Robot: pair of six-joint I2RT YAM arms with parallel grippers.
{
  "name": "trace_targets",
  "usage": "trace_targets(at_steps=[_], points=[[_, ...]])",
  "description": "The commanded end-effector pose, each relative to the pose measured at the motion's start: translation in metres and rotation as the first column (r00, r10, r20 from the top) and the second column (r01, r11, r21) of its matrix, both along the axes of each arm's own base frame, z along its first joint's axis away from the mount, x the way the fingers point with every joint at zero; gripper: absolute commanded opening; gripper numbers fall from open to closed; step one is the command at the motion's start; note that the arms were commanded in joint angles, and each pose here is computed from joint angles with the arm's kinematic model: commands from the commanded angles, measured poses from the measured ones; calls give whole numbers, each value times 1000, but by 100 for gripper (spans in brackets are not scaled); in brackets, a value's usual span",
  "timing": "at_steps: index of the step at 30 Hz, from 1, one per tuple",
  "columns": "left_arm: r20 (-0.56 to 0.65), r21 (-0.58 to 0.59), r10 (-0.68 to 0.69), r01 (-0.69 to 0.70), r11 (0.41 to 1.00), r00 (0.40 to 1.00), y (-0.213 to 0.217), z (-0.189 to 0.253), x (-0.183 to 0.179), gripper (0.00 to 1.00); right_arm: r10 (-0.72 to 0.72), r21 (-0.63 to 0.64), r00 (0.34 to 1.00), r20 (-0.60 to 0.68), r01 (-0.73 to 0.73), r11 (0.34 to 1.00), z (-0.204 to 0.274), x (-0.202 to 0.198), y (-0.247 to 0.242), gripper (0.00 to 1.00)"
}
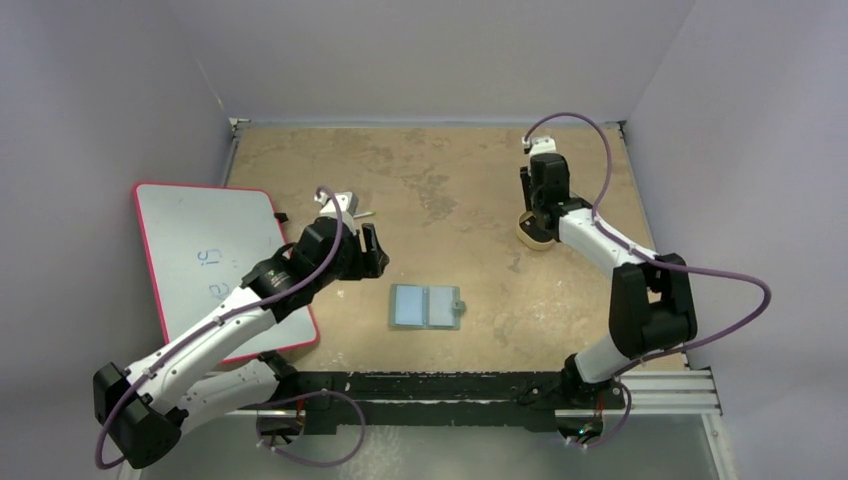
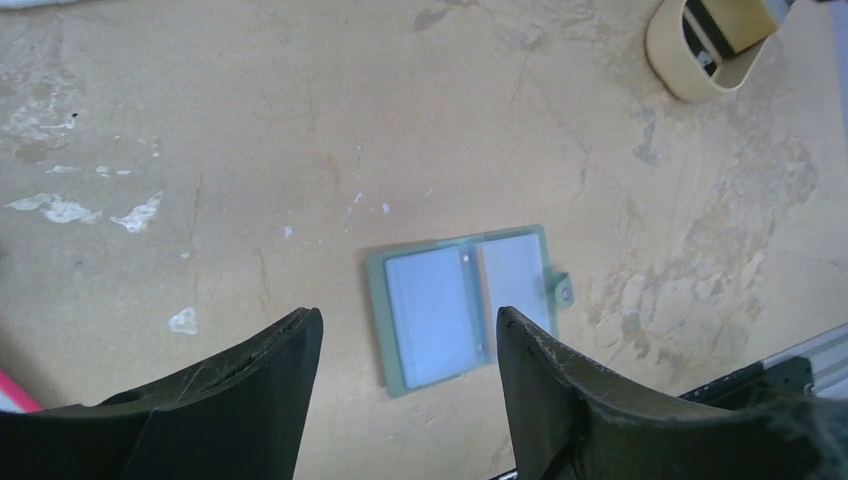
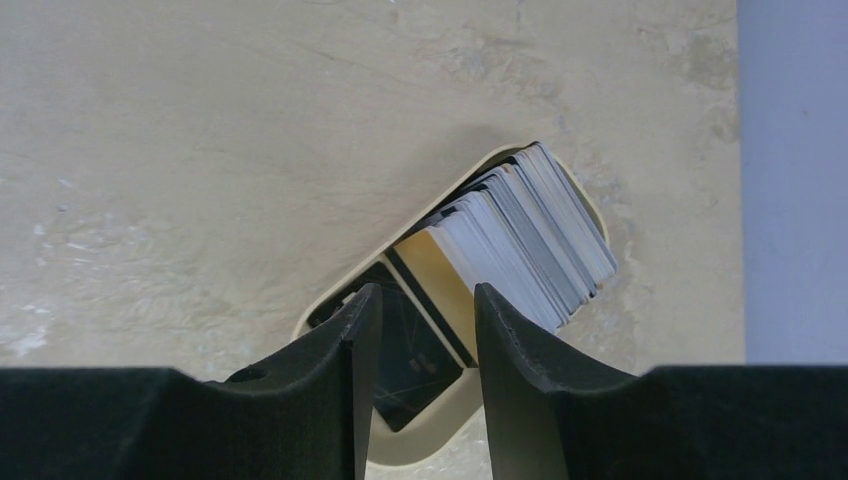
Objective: Put the credit cards into the card holder
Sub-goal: Pick up the credit card from the storage box.
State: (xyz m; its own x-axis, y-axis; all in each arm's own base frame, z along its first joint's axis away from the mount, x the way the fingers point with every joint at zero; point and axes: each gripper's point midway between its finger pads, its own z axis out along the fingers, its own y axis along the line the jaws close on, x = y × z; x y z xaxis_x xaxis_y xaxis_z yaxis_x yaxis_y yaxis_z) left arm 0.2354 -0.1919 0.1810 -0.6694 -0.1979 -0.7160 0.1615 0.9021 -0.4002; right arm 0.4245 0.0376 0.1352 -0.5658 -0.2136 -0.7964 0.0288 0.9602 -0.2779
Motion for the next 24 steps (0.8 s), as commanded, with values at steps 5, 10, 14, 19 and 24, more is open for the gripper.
trace_targets(at_steps=[5, 10, 14, 19, 24], points=[[53, 116, -38, 32, 993, 998, 26, 13, -11, 66, 77, -87, 996, -38, -81, 993, 2, 11, -16, 44], [71, 115, -18, 10, 993, 997, 29, 14, -9, 67, 56, -220, 995, -86, -74, 973, -11, 15, -36, 47], [57, 122, -31, 24, 992, 998, 28, 12, -11, 67, 47, -308, 991, -127, -85, 948, -17, 20, -45, 52], [71, 110, -32, 24, 994, 997, 29, 15, -13, 67, 42, -299, 987, -158, -88, 950, -29, 19, -45, 53], [74, 106, -34, 26, 994, 997, 28, 16, -12, 67, -18, -347, 983, -185, -48, 937, -40, 16, -56, 53]])
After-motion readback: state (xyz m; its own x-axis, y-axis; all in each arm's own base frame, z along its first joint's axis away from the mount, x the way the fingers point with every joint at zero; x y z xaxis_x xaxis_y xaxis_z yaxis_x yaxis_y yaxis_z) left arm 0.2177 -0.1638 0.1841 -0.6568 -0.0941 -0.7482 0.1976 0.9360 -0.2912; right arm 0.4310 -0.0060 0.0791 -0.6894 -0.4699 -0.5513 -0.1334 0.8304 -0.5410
